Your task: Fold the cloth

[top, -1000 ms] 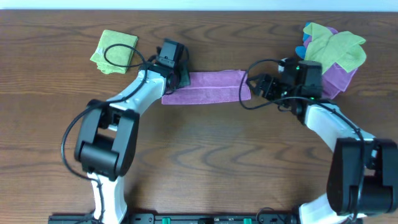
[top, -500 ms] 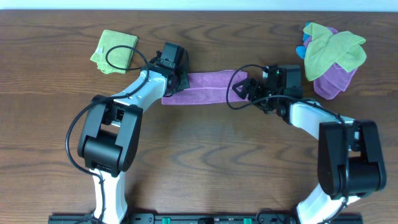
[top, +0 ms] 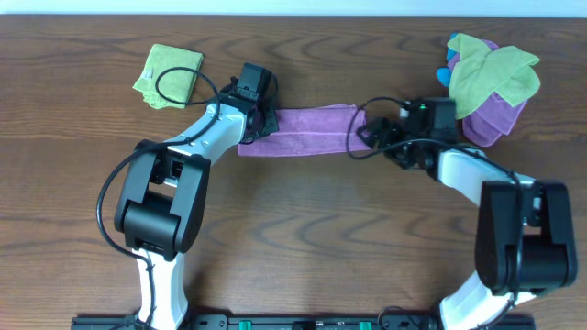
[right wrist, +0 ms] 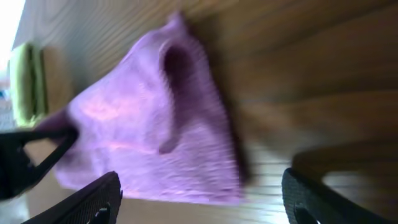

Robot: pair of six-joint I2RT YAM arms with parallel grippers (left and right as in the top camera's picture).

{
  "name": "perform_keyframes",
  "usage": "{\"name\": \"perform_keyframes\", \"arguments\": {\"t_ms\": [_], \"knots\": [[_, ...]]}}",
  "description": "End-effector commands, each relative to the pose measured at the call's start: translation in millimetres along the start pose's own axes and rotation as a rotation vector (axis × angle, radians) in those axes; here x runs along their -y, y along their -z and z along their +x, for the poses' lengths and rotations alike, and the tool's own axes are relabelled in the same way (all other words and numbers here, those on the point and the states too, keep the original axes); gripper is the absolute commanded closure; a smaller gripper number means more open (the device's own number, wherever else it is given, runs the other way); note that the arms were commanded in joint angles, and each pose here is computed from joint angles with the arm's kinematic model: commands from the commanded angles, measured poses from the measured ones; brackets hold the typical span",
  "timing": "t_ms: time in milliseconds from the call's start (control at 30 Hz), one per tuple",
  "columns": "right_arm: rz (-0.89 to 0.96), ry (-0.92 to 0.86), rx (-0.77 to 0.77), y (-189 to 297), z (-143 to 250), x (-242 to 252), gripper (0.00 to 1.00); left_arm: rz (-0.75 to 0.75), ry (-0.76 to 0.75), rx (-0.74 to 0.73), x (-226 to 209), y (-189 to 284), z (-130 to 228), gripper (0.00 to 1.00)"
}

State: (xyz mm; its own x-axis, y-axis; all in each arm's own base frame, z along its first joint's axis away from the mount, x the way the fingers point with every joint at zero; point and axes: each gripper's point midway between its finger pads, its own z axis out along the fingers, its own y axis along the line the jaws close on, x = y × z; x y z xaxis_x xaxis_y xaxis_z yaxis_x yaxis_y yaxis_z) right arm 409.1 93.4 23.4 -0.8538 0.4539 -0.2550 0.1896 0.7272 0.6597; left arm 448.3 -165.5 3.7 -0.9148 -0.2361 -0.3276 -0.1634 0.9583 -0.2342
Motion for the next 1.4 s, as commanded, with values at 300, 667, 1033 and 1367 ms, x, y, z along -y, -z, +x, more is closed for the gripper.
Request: {"name": "perform_keyframes", "arguments": {"t_ms": [300, 667, 1033, 1367], "knots": [[0.058, 0.012, -0.016, 9.3, 6.4, 10.9, 0.21, -0.019, -0.008, -0.007, -5.0, -0.7, -0.1, 0.94], [0.099, 0.055, -0.027, -14.1, 25.7, -5.5, 0.24, -0.018, -0.001, -0.007, -4.8, -0.7, 0.0, 0.94], [0.099, 0.025, 0.023, -29.5, 19.0, -6.1, 0.26, -0.013, -0.001, -0.012, -3.9, -0.8, 0.8, 0.94], [0.066, 0.047, 0.052, -41.5, 15.1, -13.0, 0.54, 0.003, -0.001, -0.022, -1.1, -0.7, 2.5, 0.94]]}}
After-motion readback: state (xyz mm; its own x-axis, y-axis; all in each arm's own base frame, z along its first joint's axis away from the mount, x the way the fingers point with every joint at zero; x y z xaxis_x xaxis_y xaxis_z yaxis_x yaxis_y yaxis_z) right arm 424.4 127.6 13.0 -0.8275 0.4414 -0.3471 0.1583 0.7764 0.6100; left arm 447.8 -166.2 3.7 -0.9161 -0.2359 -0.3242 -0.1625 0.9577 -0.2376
